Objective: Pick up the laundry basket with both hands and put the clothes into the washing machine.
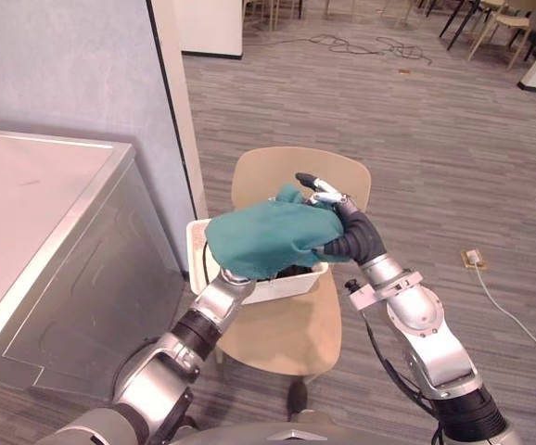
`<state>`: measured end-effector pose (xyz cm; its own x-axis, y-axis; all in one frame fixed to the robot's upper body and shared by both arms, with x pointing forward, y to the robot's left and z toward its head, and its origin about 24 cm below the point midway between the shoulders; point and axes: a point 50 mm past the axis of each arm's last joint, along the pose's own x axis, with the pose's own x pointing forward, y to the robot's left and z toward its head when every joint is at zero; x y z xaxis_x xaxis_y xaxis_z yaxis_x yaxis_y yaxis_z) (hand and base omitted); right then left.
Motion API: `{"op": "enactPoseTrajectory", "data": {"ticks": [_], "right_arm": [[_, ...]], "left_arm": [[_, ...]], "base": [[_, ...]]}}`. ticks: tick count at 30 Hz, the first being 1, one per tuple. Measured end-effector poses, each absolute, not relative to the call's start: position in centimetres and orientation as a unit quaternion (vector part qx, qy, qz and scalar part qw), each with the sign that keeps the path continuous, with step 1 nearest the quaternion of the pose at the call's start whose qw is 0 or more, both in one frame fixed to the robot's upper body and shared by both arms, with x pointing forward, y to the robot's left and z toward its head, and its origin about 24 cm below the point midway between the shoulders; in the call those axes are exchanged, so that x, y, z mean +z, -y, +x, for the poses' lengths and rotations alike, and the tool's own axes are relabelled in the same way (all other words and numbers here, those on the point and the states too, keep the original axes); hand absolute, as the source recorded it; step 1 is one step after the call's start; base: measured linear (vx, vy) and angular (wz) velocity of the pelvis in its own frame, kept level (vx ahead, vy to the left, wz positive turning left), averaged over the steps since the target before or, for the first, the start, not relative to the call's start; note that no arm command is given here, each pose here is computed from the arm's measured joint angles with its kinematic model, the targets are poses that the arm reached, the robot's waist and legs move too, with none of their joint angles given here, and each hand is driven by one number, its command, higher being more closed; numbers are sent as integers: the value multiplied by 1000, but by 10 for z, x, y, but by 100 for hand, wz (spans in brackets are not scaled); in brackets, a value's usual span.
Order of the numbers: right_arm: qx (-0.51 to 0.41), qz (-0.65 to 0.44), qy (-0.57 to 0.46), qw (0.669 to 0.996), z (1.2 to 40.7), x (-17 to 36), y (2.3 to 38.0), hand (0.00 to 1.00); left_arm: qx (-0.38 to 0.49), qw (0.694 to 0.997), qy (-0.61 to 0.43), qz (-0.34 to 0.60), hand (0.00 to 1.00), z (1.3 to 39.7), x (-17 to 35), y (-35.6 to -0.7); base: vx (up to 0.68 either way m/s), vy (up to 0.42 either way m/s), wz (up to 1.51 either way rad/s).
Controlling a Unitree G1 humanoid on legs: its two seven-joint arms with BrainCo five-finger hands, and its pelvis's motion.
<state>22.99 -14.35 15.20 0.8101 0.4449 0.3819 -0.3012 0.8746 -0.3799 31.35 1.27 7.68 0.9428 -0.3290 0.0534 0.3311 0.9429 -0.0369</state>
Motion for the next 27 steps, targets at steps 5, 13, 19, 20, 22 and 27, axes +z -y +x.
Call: {"op": "enactPoseTrajectory", "data": {"ticks": [5,13,19,20,22,27], "right_arm": [[177,-137,240,945,230,150,141,0],[145,-123,218,957,233,138,140,0],[136,-131,216,958,234,137,138,0],[133,-128,216,959,235,136,139,0],[122,-122,209,963,237,134,141,0],[46,-138,177,973,244,127,177,0]], "left_arm": [[-155,987,22,-31,100,311,73,-18],[-110,992,24,-55,100,313,73,-36],[-101,993,18,-61,100,312,70,-41],[-96,993,19,-64,100,313,70,-43],[-86,993,30,-73,100,314,76,-48],[-35,993,62,-97,100,318,88,-79]], "base": [[0,0,0],[5,4,-6],[13,3,-6],[14,1,-4],[0,0,0],[0,7,-4]]}}
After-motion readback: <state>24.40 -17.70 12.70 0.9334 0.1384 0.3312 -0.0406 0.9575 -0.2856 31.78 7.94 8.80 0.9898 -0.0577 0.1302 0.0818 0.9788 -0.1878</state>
